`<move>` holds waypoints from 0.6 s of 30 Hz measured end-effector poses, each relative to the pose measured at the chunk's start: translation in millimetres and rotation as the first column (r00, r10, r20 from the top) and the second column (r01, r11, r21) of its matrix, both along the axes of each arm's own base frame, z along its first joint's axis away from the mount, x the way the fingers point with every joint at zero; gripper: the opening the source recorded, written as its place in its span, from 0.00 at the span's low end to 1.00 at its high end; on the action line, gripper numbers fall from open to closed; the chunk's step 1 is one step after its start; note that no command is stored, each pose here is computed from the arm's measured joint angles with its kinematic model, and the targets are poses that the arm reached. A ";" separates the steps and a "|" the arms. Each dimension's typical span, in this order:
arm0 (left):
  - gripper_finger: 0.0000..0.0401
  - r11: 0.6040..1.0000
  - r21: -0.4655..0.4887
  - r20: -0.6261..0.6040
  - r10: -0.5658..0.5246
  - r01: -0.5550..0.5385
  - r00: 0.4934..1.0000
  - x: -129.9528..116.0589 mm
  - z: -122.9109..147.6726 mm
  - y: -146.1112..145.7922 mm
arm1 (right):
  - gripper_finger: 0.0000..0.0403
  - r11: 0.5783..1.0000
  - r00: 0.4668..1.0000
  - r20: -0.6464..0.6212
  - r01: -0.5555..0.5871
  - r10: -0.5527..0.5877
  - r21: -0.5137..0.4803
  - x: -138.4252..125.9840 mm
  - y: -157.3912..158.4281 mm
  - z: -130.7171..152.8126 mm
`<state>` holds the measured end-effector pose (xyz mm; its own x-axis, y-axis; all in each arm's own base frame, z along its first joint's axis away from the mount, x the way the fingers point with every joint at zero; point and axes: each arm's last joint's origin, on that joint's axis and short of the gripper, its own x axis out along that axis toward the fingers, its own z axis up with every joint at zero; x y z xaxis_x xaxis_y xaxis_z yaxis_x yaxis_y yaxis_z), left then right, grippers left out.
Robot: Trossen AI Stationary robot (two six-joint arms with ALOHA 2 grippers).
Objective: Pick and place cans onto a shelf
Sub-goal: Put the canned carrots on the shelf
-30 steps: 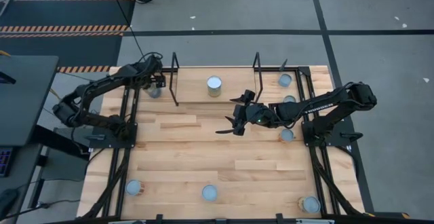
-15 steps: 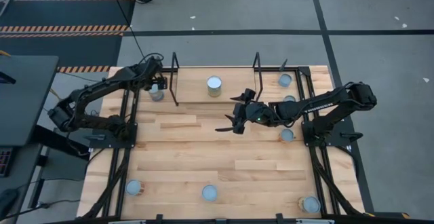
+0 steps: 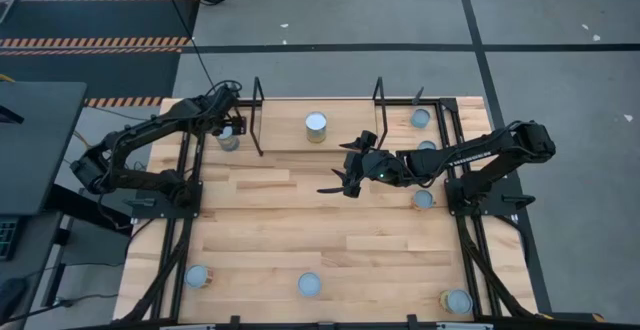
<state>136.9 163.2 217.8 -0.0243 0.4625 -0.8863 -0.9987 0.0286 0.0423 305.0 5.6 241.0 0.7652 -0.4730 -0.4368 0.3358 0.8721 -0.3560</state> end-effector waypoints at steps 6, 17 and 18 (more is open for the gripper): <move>0.94 1.000 -0.004 0.010 0.021 -0.021 1.000 -0.2 -0.2 -0.2 | 0.87 1.000 1.000 0.000 0.000 0.000 0.000 0.0 0.0 0.0; 0.94 0.999 -0.031 -0.011 0.038 -0.038 0.999 5.5 -11.3 5.6 | 0.87 1.000 1.000 -0.005 -0.004 0.004 0.002 -0.2 0.3 -0.4; 0.94 0.999 -0.030 -0.010 0.038 -0.038 0.999 5.6 -11.2 5.6 | 0.87 1.000 1.000 -0.006 -0.004 0.004 0.002 -0.2 0.3 -0.4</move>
